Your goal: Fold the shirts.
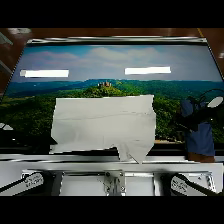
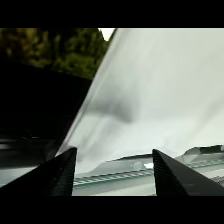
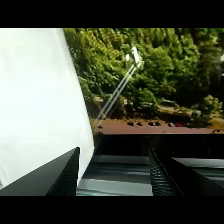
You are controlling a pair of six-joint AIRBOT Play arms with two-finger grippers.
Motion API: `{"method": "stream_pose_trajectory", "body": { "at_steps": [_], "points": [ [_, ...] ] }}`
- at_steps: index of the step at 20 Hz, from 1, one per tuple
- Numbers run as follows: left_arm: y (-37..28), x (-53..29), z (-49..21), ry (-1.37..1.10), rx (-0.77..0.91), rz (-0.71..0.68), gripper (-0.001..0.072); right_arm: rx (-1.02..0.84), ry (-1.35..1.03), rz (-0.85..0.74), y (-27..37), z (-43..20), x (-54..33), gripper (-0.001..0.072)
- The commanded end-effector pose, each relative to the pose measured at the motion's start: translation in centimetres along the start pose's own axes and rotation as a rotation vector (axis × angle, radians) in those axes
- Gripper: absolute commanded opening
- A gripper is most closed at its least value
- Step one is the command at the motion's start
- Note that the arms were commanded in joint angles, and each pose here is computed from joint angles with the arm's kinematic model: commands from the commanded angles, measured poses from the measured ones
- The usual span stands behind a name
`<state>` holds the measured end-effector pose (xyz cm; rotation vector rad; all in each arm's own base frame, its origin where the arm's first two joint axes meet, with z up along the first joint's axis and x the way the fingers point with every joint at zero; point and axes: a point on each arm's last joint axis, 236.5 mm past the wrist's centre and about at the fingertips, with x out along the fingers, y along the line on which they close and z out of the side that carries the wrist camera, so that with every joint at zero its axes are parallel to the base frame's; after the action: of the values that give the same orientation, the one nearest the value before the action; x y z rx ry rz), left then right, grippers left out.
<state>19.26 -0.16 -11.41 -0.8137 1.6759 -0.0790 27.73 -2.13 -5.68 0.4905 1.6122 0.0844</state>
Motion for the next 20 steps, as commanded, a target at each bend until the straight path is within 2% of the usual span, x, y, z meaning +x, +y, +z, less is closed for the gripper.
{"method": "stream_pose_trajectory", "body": {
  "at_steps": [1, 4, 12, 20],
  "points": [
    [-0.3, -2.2, 0.7, -0.001, 0.04, -0.014, 0.053, 0.001, 0.02, 0.002, 0.1, -0.5, 0.0, 0.0549],
    [0.7, -4.1, 0.8, 0.008, 0.053, 0.021, 0.053, 0.001, 0.008, -0.002, 0.0, -0.2, 0.0, 0.0549],
    [2.0, -0.7, -0.4, 0.046, 0.016, 0.035, 0.053, 0.0, -0.023, -0.012, -0.3, 0.5, 0.0, 0.0549],
    [-1.3, 2.8, 0.8, 0.075, 0.055, -0.016, 0.0522, 0.002, -0.02, -0.004, -0.1, 0.4, 0.0, 0.0549]
  ]
}}
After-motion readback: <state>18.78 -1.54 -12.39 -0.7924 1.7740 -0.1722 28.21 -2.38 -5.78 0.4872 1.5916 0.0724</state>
